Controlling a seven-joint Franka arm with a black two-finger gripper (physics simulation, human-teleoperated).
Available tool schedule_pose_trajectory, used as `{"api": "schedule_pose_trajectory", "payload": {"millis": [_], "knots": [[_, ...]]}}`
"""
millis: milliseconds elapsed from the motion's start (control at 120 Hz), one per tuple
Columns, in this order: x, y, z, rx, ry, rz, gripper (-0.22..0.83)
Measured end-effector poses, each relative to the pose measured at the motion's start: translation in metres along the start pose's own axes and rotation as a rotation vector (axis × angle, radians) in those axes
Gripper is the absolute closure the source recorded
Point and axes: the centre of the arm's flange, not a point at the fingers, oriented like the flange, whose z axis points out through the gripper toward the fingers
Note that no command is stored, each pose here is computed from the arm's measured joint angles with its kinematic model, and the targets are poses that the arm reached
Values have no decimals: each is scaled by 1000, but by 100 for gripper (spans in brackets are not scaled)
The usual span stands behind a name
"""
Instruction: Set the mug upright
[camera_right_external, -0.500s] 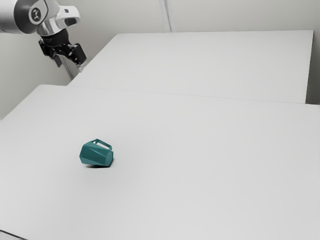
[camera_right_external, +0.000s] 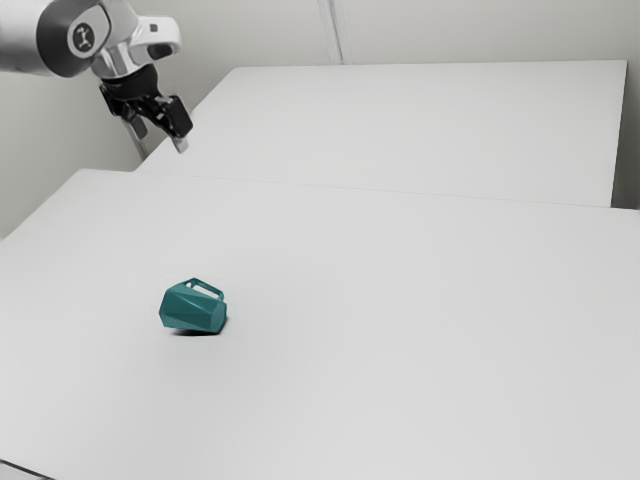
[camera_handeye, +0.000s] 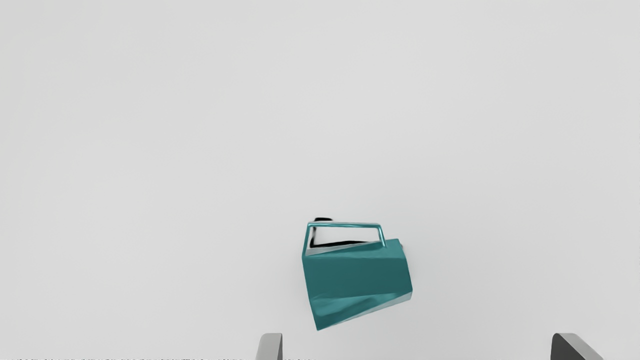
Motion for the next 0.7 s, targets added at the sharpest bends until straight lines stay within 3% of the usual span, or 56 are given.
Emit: {"api": "schedule_pose_trajectory", "payload": {"millis": [342, 700], "knots": [[-42, 5, 41, -62, 28, -57, 2], [-95, -21, 86, -185, 46, -215, 2]]}}
